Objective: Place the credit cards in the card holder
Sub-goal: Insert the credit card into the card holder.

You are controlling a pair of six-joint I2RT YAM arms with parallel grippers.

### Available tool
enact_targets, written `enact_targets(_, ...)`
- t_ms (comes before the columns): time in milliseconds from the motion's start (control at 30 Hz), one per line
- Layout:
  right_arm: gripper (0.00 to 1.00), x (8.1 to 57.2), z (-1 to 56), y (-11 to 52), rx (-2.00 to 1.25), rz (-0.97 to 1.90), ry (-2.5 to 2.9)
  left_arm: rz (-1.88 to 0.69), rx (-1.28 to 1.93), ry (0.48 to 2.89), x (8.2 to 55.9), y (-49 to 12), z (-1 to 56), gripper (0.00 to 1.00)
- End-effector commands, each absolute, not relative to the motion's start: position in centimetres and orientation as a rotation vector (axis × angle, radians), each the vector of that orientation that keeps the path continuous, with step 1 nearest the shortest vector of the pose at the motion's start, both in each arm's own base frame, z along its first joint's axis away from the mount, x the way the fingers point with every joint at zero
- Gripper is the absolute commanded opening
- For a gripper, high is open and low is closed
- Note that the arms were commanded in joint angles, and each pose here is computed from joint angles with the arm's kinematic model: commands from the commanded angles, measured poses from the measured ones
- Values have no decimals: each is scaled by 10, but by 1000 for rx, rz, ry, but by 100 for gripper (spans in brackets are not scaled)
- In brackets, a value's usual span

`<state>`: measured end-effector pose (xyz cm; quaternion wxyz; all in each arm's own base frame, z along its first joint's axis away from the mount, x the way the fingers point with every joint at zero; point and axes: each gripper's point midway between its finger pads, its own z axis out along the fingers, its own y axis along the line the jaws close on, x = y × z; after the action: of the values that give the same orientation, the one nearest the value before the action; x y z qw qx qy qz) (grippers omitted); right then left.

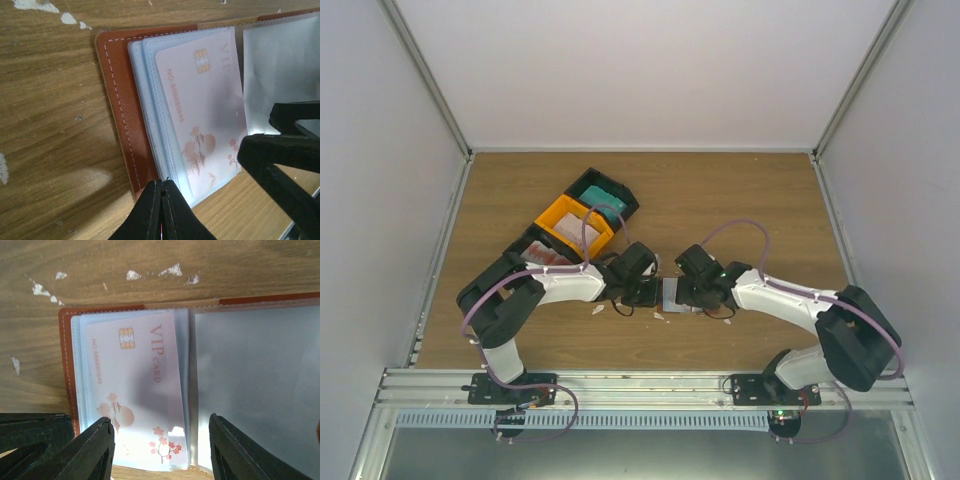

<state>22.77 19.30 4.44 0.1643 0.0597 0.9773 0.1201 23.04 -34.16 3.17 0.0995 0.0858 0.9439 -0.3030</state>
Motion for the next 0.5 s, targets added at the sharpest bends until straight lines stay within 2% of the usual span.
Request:
enact_targets(0, 53, 227, 44, 198, 104, 278, 2791, -938, 307, 2737, 232, -354, 48, 4)
enact_targets(467, 53, 221, 38, 210, 47, 201, 2816, -800, 270, 2802, 229, -343, 26, 3)
